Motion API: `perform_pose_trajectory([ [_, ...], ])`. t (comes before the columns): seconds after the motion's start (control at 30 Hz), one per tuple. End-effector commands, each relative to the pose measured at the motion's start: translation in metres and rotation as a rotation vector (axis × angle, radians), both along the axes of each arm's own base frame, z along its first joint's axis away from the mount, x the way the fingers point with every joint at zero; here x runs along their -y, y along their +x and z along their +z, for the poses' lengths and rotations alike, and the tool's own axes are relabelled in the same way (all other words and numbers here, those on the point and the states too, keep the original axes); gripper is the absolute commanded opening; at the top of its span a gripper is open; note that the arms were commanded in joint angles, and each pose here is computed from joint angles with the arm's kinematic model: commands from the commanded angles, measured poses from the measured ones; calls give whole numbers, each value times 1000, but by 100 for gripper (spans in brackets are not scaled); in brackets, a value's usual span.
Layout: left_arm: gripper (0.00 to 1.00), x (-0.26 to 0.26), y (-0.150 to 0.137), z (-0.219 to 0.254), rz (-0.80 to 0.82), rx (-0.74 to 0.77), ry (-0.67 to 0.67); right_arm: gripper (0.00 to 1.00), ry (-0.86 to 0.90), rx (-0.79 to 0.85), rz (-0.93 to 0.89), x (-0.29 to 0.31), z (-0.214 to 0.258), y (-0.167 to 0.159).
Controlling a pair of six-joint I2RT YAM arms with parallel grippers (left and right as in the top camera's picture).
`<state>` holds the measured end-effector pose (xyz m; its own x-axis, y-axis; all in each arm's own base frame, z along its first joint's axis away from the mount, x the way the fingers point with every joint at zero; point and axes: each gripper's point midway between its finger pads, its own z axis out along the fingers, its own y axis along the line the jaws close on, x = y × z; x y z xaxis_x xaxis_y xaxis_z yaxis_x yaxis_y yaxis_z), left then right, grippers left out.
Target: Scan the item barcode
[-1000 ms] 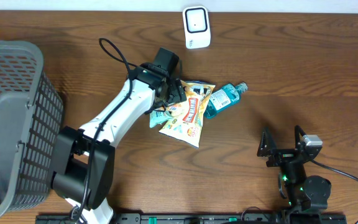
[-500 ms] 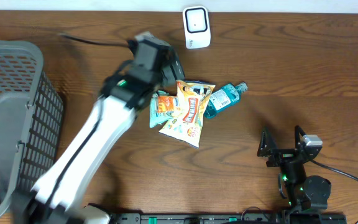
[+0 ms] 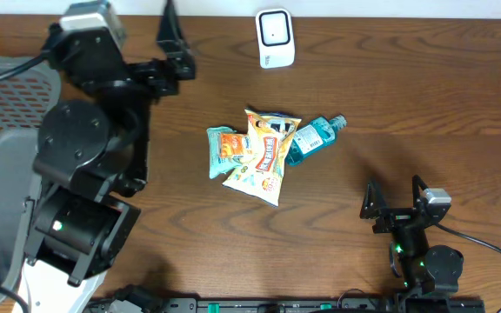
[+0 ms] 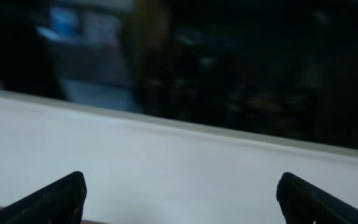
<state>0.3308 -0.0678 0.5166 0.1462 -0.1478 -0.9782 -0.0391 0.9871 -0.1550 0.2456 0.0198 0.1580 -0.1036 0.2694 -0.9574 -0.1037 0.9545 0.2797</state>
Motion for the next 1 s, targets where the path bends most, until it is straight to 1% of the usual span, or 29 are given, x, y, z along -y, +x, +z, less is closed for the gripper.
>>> perform_pose_trajectory([
  [0.0,98,-33,0,-6,242,-68,236,99,-16,-3,4,-1,-2,0],
  [0.1,98,-43,3,-20,320,-146,333,99,-16,-3,4,-1,-2,0],
  [0.13,98,-44,3,-22,323,-149,335,99,-16,-3,4,-1,-2,0],
  [0.3,98,-47,1,-33,314,-174,255,99,-16,-3,4,-1,-2,0],
  [0.43,98,-48,-1,-38,313,-178,254,99,-16,-3,4,-1,-2,0],
  [0.6,98,-45,-6,-39,257,-161,255,99,-16,-3,4,-1,-2,0],
  [0.73,98,-55,-20,-32,265,-132,236,99,-16,-3,4,-1,-2,0],
  [0.83,98,-66,-37,-22,276,-95,214,99,-16,-3,4,-1,-2,0],
  [0.97,98,-72,-64,-14,228,-32,195,99,-16,-3,4,-1,-2,0],
])
